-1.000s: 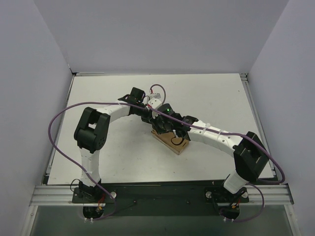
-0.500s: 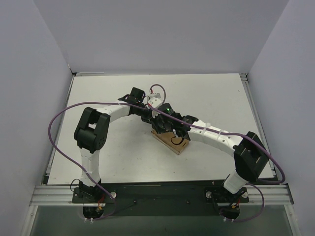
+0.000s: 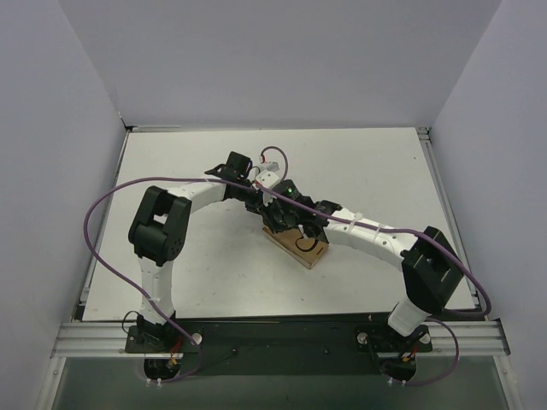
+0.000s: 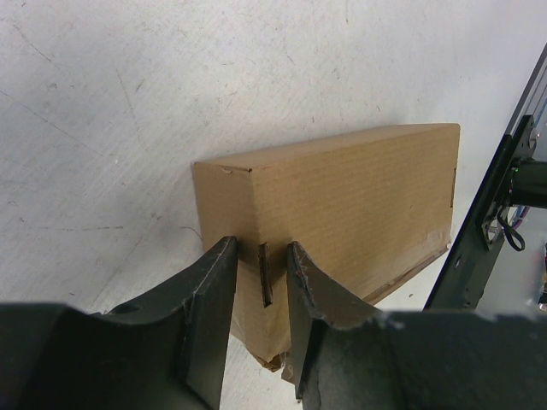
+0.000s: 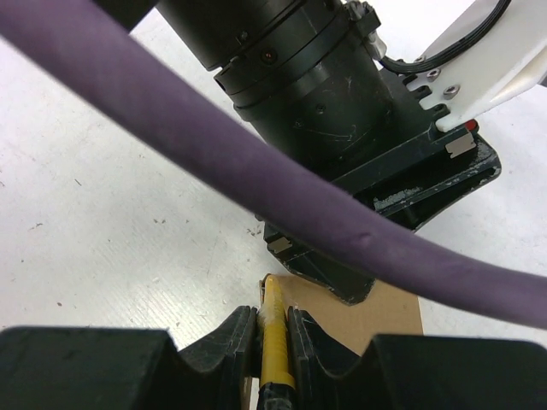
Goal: Unpack the express box
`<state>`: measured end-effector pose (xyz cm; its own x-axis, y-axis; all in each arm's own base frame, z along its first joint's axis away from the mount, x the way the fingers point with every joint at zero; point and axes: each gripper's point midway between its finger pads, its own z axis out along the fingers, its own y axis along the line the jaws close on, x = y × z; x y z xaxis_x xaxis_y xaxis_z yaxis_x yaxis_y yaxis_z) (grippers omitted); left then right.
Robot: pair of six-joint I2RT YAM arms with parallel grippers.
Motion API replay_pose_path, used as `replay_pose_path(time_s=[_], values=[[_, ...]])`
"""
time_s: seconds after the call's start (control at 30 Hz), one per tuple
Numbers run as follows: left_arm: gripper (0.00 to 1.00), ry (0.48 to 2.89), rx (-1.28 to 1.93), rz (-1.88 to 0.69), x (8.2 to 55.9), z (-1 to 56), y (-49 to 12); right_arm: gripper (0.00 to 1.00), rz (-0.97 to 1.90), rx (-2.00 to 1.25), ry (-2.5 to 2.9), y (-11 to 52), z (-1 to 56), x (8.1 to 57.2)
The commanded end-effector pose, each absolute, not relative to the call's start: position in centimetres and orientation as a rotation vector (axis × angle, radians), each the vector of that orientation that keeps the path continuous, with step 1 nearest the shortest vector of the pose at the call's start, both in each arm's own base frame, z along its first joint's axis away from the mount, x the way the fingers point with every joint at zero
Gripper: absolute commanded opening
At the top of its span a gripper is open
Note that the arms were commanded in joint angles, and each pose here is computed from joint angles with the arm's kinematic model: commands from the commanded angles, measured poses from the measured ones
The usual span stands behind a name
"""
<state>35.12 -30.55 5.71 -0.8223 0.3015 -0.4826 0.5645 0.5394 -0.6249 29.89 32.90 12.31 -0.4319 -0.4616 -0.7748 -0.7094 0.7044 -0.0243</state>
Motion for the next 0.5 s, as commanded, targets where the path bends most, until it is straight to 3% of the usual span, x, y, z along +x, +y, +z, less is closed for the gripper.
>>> replay_pose_path(time_s=[0.0,0.47], values=[[0.38,2.523,0.728,-1.090,34.91,3.94,-29.61,0.00,0.411,-0.889,2.068,33.82,13.65,30.36],[0.38,2.532,0.722,-1.067,35.28,3.66,-29.46,0.00,0.436,-0.911,2.100,33.63,13.39,29.44]])
